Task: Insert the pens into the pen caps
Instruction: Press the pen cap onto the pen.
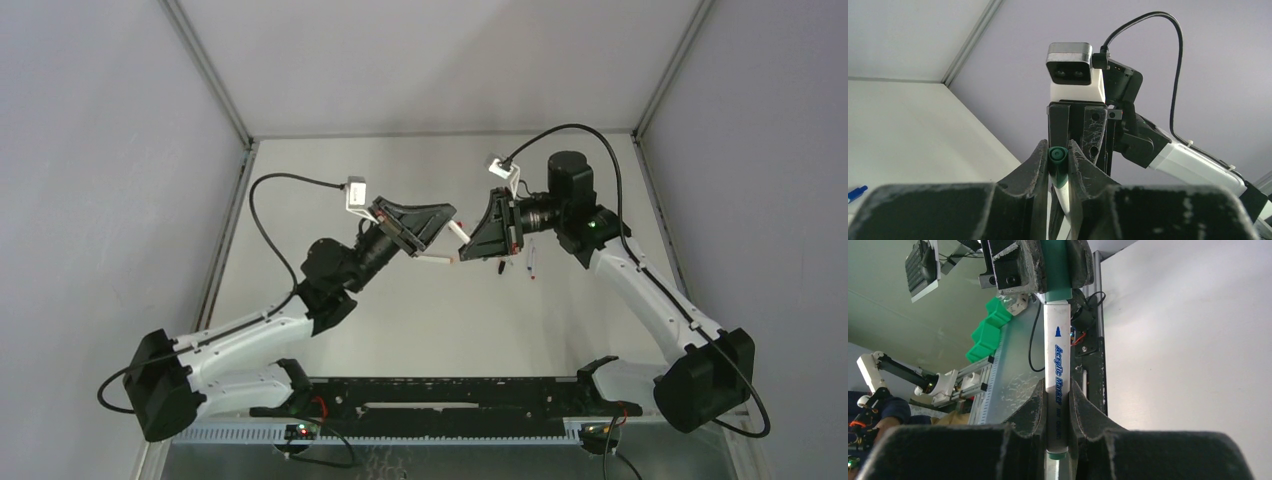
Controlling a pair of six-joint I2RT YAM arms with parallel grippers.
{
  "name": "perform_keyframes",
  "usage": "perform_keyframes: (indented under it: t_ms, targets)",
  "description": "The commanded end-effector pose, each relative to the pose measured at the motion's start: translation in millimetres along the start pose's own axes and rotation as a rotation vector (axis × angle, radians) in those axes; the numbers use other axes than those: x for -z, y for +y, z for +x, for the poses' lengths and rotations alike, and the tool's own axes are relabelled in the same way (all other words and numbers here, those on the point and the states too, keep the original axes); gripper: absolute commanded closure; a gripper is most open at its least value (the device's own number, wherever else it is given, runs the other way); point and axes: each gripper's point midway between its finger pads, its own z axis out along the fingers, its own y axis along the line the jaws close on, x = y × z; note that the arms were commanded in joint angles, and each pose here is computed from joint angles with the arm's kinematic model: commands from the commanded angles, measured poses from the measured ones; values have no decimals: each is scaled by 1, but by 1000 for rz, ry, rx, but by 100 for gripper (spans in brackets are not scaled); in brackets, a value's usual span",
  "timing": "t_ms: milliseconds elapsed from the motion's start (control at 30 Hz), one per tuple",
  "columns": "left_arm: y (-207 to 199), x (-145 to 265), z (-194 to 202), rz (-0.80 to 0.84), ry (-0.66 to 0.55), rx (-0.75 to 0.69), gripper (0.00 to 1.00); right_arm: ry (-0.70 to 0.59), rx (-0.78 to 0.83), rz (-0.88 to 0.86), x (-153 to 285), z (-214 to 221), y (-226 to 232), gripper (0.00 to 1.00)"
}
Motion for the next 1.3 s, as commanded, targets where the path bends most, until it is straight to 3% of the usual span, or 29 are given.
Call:
perform_keyframes:
  t_ms: [0, 200, 500, 633, 800, 900, 1267]
  targets:
    - [-25, 13, 74, 167, 314, 4, 100, -79, 117, 51, 2, -37, -2, 100]
    - [-31, 26, 106, 271, 406, 124, 100, -113, 127, 32, 3, -51, -1, 100]
    - [28, 29, 127, -135, 321, 161, 100, -185, 141, 160, 1, -71, -20, 100]
    - [8, 24, 128, -48, 297, 209, 100, -142, 120, 185, -3, -62, -25, 100]
    - [-45, 35, 129, 262, 354, 248, 100, -171, 95, 85, 3, -70, -13, 100]
    - [-40, 44, 122, 247, 343, 232, 100, -162, 92, 117, 5, -63, -19, 100]
    - [-32, 34, 49, 155, 71, 173, 99, -46, 111, 87, -7, -17, -23, 100]
